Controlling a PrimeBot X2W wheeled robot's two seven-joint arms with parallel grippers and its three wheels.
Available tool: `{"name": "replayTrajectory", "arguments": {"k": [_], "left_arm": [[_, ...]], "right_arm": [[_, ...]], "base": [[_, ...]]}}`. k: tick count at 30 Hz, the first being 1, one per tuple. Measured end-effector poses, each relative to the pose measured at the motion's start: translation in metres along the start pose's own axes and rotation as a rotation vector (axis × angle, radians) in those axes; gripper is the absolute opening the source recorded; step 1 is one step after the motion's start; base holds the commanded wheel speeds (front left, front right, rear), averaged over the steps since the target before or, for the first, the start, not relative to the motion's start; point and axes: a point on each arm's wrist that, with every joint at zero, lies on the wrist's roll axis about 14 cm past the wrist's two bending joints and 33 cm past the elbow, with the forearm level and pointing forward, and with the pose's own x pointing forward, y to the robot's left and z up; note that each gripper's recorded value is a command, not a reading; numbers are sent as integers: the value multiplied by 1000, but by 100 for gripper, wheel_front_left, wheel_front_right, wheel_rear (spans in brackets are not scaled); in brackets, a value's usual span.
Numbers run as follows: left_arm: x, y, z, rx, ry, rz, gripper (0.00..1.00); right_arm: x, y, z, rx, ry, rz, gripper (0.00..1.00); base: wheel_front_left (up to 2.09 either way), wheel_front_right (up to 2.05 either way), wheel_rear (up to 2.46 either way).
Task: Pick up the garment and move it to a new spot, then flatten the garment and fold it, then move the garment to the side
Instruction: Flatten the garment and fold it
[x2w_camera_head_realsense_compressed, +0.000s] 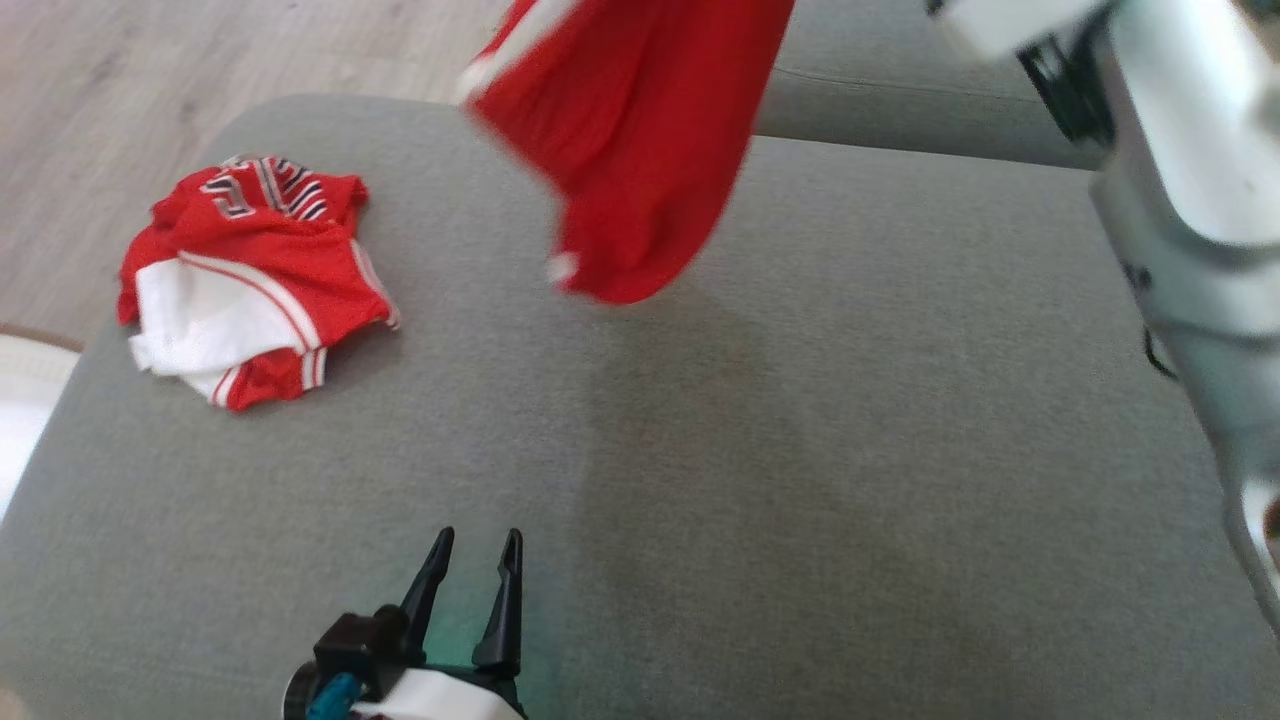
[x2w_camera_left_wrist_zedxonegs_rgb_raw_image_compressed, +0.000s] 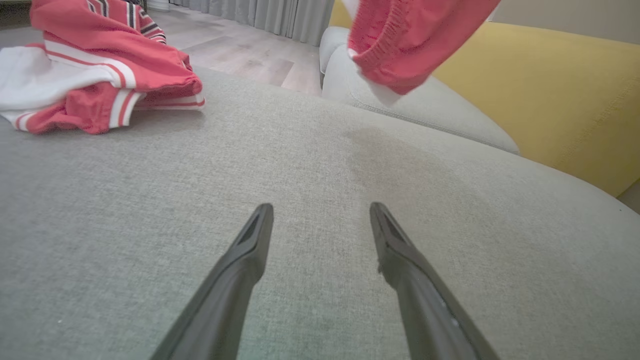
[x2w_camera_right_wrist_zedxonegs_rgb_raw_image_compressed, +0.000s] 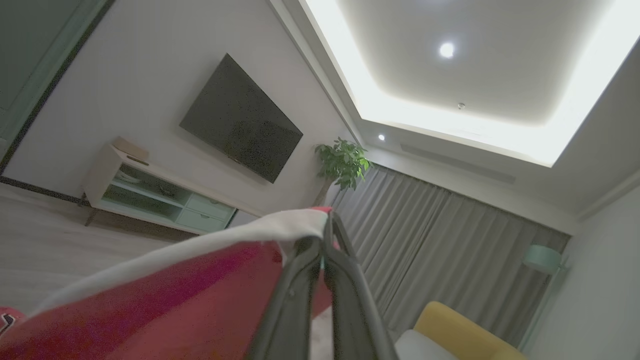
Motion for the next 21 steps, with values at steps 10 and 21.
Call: {"name": "replayTrajectory", "arguments": {"k": [10,21], "left_arm": [[13,-12,-6,7,32,-44,100],[29,-24,-6,37,42,-99,100]], "right_arm": [[-180,12,-167,177,519,-109,0],[-360,35,-219,349,906,-423,100]], "base": [[0,0,0],[0,0,0]]}}
